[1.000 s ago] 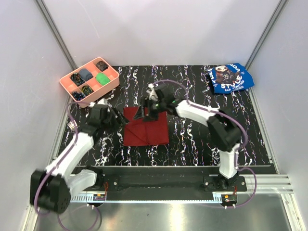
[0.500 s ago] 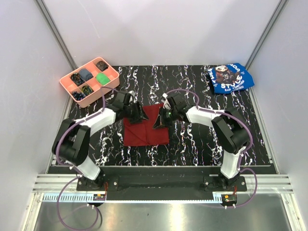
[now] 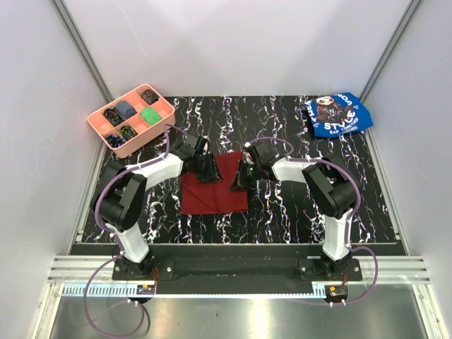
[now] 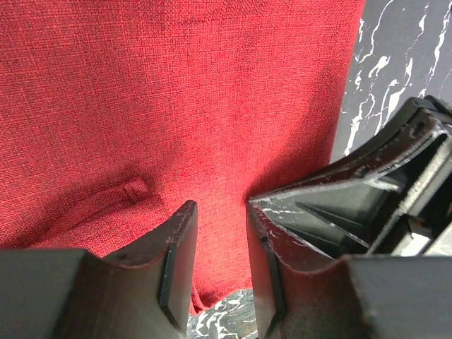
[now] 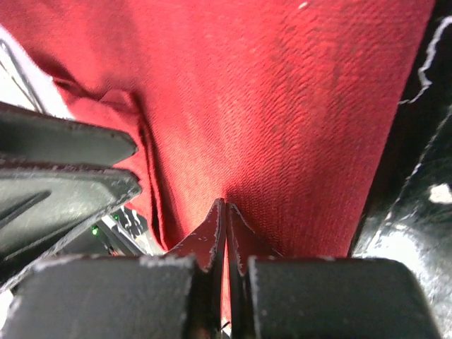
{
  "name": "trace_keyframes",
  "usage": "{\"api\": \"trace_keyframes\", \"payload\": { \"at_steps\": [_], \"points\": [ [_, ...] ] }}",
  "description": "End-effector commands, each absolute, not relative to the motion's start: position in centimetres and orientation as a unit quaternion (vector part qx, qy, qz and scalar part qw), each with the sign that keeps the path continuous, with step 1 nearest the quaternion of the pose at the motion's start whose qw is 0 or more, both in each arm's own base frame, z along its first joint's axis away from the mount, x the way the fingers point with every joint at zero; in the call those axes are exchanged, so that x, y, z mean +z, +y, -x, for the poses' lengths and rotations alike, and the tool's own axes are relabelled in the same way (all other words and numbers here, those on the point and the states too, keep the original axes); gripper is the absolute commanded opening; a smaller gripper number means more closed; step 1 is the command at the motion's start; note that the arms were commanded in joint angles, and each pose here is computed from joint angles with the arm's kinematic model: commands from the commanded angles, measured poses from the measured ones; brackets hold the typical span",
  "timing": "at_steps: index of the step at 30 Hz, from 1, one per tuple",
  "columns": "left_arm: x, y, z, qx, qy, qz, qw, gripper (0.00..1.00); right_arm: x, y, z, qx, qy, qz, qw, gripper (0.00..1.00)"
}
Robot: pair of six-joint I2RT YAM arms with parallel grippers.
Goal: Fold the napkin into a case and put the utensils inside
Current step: Fold the rectangle-folded napkin at the center of the board.
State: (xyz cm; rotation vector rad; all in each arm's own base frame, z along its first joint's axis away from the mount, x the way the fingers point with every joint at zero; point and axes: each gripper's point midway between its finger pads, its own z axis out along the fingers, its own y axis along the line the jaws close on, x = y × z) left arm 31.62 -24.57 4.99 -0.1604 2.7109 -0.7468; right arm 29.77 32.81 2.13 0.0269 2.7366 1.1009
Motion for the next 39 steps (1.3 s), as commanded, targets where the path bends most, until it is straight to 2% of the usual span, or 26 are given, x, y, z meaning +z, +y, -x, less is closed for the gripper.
{"api": "trace_keyframes", "payload": {
  "at_steps": [1,6,13,15,20,21,24,26,29,30,32,33,34,35,37,39],
  "points": [
    [4.5,-24.9,-31.8,-0.253,0.951,0.042,0.171,0.36,1.7,32.9,-30.7,0.369,0.922,-0.026,0.114,0.0],
    [2.5,-23.7,-31.2,-0.211,0.965,0.056,0.147,0.27,0.9,32.5,-30.9,0.357,0.926,-0.043,0.112,0.0],
    [2.1,-20.0,-28.4,-0.147,0.976,0.071,0.147,0.25,0.2,31.9,-31.2,0.338,0.931,-0.066,0.12,0.0],
    [3.9,-19.6,-27.6,-0.159,0.97,0.078,0.166,0.24,0.0,31.9,-31.2,0.337,0.932,-0.068,0.118,0.0],
    [5.5,-15.9,-22.8,-0.157,0.964,0.114,0.182,0.26,-0.2,31.7,-31.2,0.331,0.933,-0.065,0.122,0.0],
    [4.9,-14.9,-21.1,-0.147,0.967,0.129,0.166,0.26,-0.2,31.7,-31.2,0.332,0.933,-0.064,0.121,0.0],
    [7.4,-12.5,-20.4,-0.141,0.951,0.163,0.221,0.33,0.6,32.2,-31.1,0.346,0.929,-0.048,0.121,0.0],
    [9.8,-11.9,-21.0,-0.158,0.935,0.167,0.27,0.43,1.3,32.6,-31.0,0.358,0.925,-0.035,0.12,0.0],
    [11.9,-11.8,-22.8,-0.174,0.921,0.173,0.302,0.5,2.9,33.1,-31.3,0.364,0.922,-0.012,0.13,0.0],
    [13.0,-12.4,-23.9,-0.193,0.914,0.166,0.315,0.51,3.4,33.3,-31.3,0.367,0.921,-0.006,0.133,0.0],
    [12.3,-13.2,-25.1,-0.198,0.922,0.163,0.29,0.51,4.7,33.8,-31.0,0.369,0.919,0.01,0.139,0.0],
    [12.9,-13.7,-26.1,-0.21,0.921,0.156,0.29,0.5,5.2,33.9,-30.9,0.371,0.918,0.016,0.141,0.03],
    [12.4,-13.8,-26.5,-0.206,0.925,0.154,0.279,0.5,5.6,33.9,-30.7,0.37,0.918,0.019,0.14,0.11],
    [11.0,-13.8,-26.9,-0.192,0.935,0.154,0.255,0.5,6.4,33.8,-30.4,0.373,0.916,0.024,0.146,0.15],
    [9.9,-12.9,-28.1,-0.167,0.94,0.164,0.25,0.52,6.9,33.5,-29.9,0.374,0.915,0.029,0.149,0.19],
    [10.1,-13.0,-29.5,-0.197,0.932,0.168,0.254,0.51,7.2,32.9,-29.1,0.372,0.915,0.035,0.153,0.19]
  ]
}}
